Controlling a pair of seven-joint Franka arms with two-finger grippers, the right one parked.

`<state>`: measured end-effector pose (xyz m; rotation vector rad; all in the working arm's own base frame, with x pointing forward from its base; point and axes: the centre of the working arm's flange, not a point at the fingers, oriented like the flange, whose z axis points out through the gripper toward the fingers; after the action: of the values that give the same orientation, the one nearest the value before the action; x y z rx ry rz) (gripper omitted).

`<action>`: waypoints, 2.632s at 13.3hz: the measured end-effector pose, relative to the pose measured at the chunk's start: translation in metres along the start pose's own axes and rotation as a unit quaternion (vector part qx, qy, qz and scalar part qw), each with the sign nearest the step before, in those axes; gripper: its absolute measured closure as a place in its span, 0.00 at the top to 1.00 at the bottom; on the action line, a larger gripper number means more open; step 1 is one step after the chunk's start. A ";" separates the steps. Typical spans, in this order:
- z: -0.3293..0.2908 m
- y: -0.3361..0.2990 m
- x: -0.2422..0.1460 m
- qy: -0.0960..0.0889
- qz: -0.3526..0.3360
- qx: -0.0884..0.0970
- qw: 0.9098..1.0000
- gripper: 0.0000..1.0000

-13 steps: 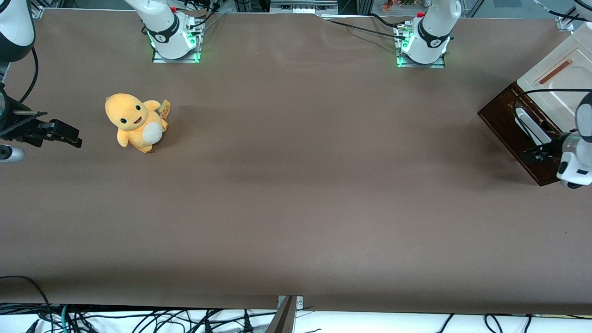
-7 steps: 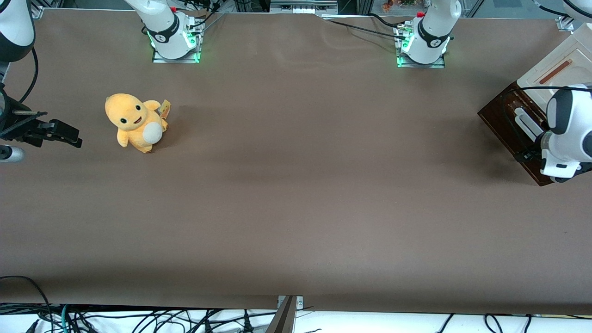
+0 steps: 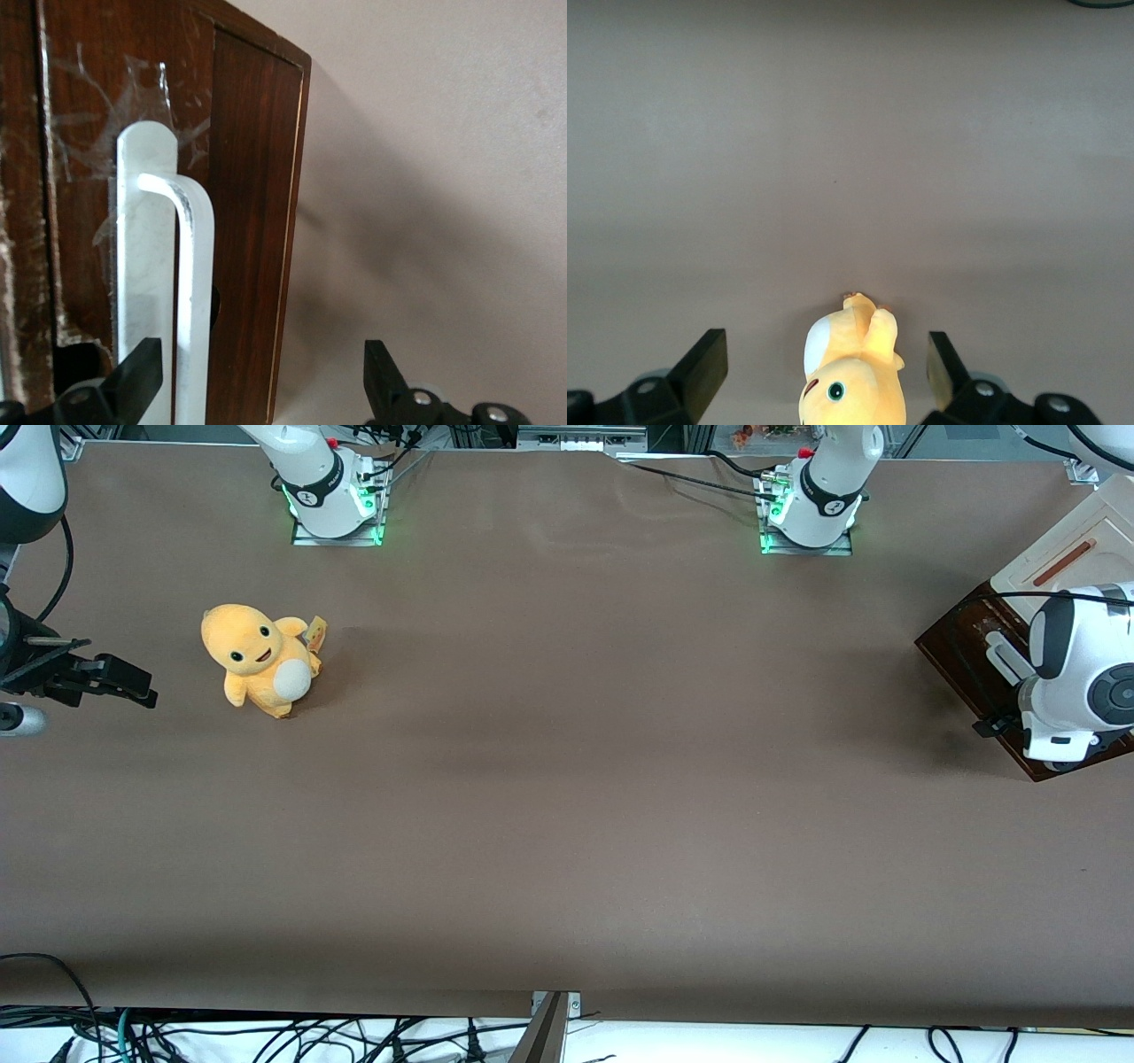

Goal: Open lower drawer with left arm only

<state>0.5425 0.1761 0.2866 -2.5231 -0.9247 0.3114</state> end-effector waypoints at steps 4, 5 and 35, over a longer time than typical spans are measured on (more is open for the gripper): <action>0.010 -0.001 0.002 0.014 -0.021 0.028 0.999 1.00; 0.013 0.001 0.003 0.014 -0.024 0.029 0.999 1.00; -0.017 0.081 -0.032 0.057 -0.083 0.007 0.995 1.00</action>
<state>0.5698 0.0946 0.2658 -2.4048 -1.0743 0.1193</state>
